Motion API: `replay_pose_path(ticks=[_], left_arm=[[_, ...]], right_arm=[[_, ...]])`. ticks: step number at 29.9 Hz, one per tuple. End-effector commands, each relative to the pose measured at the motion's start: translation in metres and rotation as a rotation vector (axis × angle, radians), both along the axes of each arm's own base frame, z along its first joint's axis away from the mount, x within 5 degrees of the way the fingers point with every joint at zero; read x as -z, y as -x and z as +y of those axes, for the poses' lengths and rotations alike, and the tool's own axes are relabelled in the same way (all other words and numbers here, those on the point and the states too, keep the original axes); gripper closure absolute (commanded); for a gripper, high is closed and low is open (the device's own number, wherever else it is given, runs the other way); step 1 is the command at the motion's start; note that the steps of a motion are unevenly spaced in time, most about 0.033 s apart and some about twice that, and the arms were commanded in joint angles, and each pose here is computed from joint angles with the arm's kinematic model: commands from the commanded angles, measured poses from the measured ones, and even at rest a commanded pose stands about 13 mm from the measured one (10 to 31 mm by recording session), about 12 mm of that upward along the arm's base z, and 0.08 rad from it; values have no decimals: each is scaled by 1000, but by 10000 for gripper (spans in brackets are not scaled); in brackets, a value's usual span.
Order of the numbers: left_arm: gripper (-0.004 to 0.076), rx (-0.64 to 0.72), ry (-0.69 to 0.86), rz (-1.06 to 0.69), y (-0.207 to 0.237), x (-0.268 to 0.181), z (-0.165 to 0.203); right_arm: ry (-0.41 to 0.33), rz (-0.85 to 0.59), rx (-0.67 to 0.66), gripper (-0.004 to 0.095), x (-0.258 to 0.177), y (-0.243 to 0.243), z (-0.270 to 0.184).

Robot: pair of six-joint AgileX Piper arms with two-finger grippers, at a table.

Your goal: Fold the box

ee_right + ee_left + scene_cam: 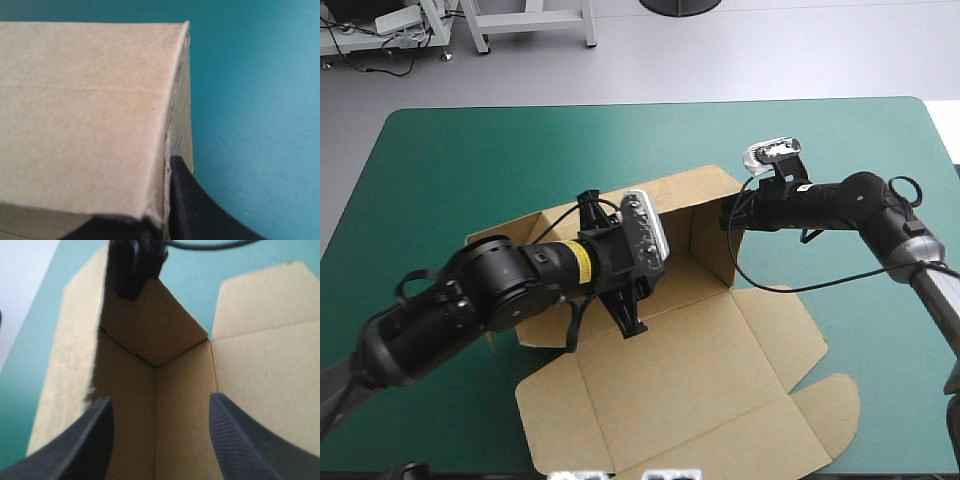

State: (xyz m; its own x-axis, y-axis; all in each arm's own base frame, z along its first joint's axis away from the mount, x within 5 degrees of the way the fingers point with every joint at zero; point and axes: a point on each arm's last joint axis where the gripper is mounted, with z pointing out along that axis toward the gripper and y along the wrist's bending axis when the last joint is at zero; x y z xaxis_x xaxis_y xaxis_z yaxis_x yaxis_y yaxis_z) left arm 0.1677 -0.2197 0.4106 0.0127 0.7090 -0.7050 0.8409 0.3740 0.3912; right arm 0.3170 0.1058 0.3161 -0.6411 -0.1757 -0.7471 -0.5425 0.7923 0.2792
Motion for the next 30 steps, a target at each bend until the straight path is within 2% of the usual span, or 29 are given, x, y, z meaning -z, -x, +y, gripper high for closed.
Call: replay_pose_path(ticks=[1, 6, 12, 19, 24, 30], left_arm=[[335, -54, 193, -149, 17, -48, 33], [431, -350, 178, -273, 2, -63, 75], [435, -647, 147, -307, -30, -64, 124], [435, -962, 213, -303, -54, -64, 196], [435, -1049, 284, -273, -62, -62, 230], [435, -1077, 281, -251, -68, -57, 243]], right_arm=[[-37, -63, 50, 929, -22, 2, -2], [-32, -68, 53, 929, -22, 2, -3], [29, -84, 56, 929, -27, 7, -8], [132, -106, 38, 929, -45, 32, -18], [185, -16, -8, 929, -49, 54, -22], [268, 58, 22, 929, -48, 56, -29]])
